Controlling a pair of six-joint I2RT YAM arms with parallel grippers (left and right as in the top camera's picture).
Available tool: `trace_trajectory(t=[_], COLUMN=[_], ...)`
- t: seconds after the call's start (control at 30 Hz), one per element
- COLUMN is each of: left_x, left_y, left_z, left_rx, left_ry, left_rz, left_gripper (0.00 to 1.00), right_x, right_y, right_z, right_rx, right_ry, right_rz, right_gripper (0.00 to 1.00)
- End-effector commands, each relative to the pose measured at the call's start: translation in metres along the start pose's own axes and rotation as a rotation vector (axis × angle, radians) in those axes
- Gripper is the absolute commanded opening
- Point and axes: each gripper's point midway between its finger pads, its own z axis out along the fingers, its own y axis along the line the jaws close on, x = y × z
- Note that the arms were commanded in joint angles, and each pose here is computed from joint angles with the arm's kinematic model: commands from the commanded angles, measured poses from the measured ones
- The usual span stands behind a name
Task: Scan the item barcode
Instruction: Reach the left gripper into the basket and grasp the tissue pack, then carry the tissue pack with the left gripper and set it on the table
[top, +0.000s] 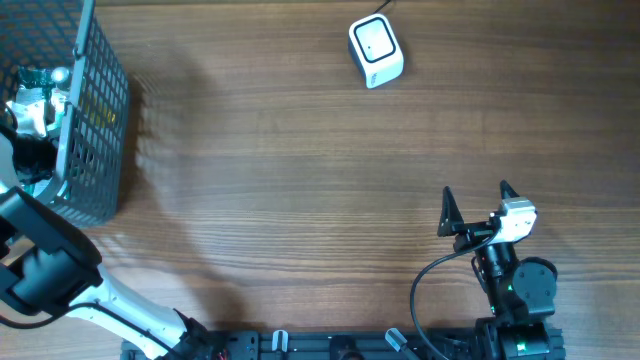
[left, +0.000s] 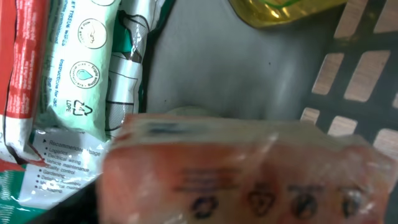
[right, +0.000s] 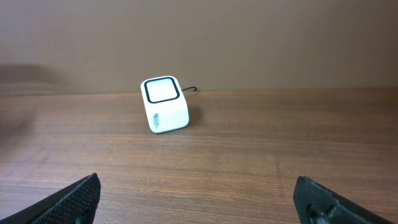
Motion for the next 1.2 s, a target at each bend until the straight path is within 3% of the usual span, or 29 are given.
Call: trace_trajectory(t=[0.0, 0.13, 0.33, 0.57, 0.73, 0.9, 1.17], left_x=[0.002, 0.001, -0.023, -0.073, -0.078, -0.066, -0.029], left_y=[-0.002, -0.002, -0.002, -0.016, -0.045, -0.120, -0.258], left_z=[0.005, 0.004, -0.036, -0.187, -0.297, -0.342, -0.298], left_rx=[0.017, 0.017, -0.024, -0.134, -0.163, -0.074, 0.143], left_ry=[0.006, 0.005, -0.106, -0.477, -0.754, -0.865, -0.656], left_rz=[0.005, -0.011, -0.036, -0.039, -0.082, 0.009, 0.096], left_gripper=[0.69, 0.54, 0.52, 0.51, 0.50, 0.50, 0.49], right_x=[-0.001, -0.001, -0.001, -0.001, -0.001, -0.001, -0.001], right_y=[0.001, 0.001, 0.001, 0.001, 0.001, 0.001, 0.001], right_z=[0.000, 0.000, 0.000, 0.000, 0.000, 0.000, 0.000], right_rx=[-0.005, -0.005, -0.005, -0.005, -0.005, -0.005, -0.005], right_ry=[-0.006, -0.006, -0.006, -0.006, -0.006, -0.006, -0.006], right_rz=[0.006, 0.006, 0.006, 0.007, 0.006, 0.006, 0.006], right_gripper=[0.99, 1.00, 1.00, 1.00, 1.00, 1.00, 1.00])
